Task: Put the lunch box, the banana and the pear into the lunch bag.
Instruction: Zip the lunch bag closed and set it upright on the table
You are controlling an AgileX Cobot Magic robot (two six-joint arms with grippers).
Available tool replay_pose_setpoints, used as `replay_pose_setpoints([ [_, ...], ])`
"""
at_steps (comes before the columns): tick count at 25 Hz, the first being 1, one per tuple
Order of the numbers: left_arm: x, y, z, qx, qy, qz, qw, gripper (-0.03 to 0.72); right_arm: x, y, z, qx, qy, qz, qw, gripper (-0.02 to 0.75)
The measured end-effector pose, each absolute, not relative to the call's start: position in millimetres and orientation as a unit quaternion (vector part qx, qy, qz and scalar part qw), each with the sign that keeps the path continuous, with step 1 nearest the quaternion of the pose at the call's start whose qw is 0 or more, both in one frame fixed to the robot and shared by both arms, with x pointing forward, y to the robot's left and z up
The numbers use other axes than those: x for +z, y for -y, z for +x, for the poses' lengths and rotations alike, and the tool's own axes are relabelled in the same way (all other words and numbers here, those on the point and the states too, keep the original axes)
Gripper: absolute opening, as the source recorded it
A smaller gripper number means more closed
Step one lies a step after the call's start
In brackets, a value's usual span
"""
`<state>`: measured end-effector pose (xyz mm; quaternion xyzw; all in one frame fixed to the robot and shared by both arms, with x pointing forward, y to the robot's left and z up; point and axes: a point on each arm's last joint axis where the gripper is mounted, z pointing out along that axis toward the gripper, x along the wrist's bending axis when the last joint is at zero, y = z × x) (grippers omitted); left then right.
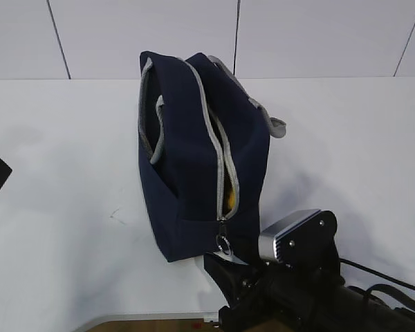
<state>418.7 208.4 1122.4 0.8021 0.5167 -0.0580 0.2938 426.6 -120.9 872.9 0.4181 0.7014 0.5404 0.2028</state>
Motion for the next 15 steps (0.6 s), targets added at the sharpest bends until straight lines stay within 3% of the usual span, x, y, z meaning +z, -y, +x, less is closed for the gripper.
replay_pose_setpoints([
  [7,1122.4,-208.4,418.7,-0.058,-0.517,0.802,0.294,0.253,869.4,118.6,428.8,0.538,-0.703,0.419,0.202,0.358],
  [15,1122.4,-208.4,418.7,-0.058,-0.517,0.802,0.294,0.253,869.0,118.8,429.0,0.537,-0.703,0.42,0.203,0.225],
])
